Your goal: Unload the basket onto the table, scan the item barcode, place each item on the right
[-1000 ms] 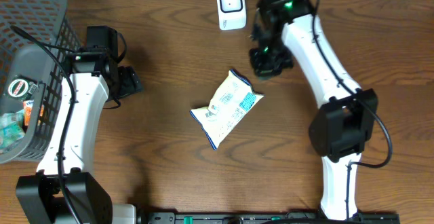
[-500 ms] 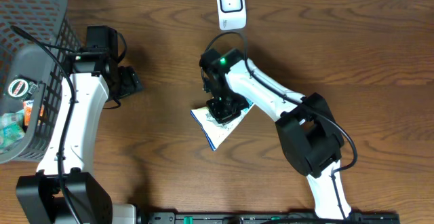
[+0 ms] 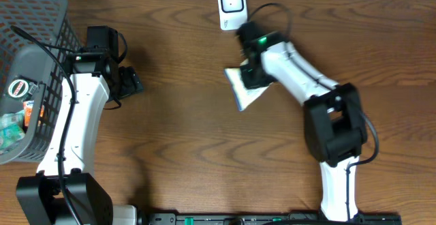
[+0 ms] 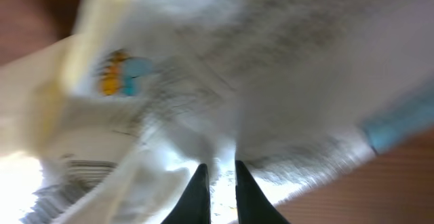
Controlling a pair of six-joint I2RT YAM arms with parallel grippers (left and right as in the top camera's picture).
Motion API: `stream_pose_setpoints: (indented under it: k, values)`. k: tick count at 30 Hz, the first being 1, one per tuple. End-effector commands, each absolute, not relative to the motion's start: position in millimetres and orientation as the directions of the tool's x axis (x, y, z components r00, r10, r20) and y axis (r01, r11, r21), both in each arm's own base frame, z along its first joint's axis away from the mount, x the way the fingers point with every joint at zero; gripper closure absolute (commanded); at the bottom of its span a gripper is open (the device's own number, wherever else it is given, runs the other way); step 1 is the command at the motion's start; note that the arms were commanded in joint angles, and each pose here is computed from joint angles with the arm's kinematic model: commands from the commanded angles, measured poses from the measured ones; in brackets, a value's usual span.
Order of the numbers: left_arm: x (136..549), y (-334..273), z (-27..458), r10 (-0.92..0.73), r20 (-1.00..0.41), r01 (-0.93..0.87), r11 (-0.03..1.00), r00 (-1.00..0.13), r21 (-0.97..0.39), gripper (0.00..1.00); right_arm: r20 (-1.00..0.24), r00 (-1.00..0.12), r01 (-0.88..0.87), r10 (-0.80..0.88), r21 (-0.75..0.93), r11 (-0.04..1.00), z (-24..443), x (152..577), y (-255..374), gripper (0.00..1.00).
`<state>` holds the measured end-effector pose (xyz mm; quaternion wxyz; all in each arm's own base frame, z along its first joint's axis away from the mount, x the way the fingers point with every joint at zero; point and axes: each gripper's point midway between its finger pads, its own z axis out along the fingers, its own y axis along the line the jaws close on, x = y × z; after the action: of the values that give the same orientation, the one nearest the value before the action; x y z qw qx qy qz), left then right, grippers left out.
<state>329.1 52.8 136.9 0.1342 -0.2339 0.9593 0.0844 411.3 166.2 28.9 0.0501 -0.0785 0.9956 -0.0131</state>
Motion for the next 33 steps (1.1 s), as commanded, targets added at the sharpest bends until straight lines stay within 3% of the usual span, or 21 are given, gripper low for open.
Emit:
stream_pose_setpoints:
  k: [1, 10, 15, 16, 17, 18, 28, 33]
  values:
    - [329, 55, 141, -0.427, -0.309, -0.476, 0.873, -0.85, 0.102, 0.02, -0.105, -0.979, -0.169, -0.173, -0.048, 0.984, 47, 425, 150, 0.92]
    - [329, 55, 141, -0.427, -0.309, -0.476, 0.873, -0.85, 0.102, 0.03, -0.023, -0.976, -0.216, -0.216, 0.006, 0.976, 113, 401, 166, 0.84]
    - [329, 55, 141, -0.427, -0.309, -0.476, 0.873, -0.85, 0.102, 0.02, -0.054, -0.991, -0.122, -0.126, -0.065, 0.99, 148, 400, 147, 0.72]
    - [329, 55, 141, -0.427, -0.309, -0.476, 0.873, -0.85, 0.102, 0.02, -0.068, -0.992, -0.105, -0.11, -0.069, 0.992, 154, 402, 141, 0.59]
    - [329, 55, 141, -0.427, -0.309, -0.476, 0.873, -0.85, 0.102, 0.02, -0.086, -0.992, -0.087, -0.093, -0.065, 0.994, 162, 405, 134, 0.23]
    - [331, 55, 141, -0.427, -0.314, -0.477, 0.873, -0.848, 0.1, 0.02, -0.104, -0.992, -0.068, -0.074, -0.065, 0.996, 169, 407, 126, 0.01]
    - [359, 55, 150, -0.432, -0.417, -0.49, 0.871, -0.8, 0.039, 0.03, -0.204, -0.966, 0.2, 0.161, -0.192, 0.961, 200, 422, -2, 0.01]
    - [352, -6, 144, -0.493, -0.226, -0.436, 0.862, -0.84, -0.259, 0.02, -0.199, -0.951, 0.274, 0.238, -0.177, 0.945, 199, 420, -33, 0.01]
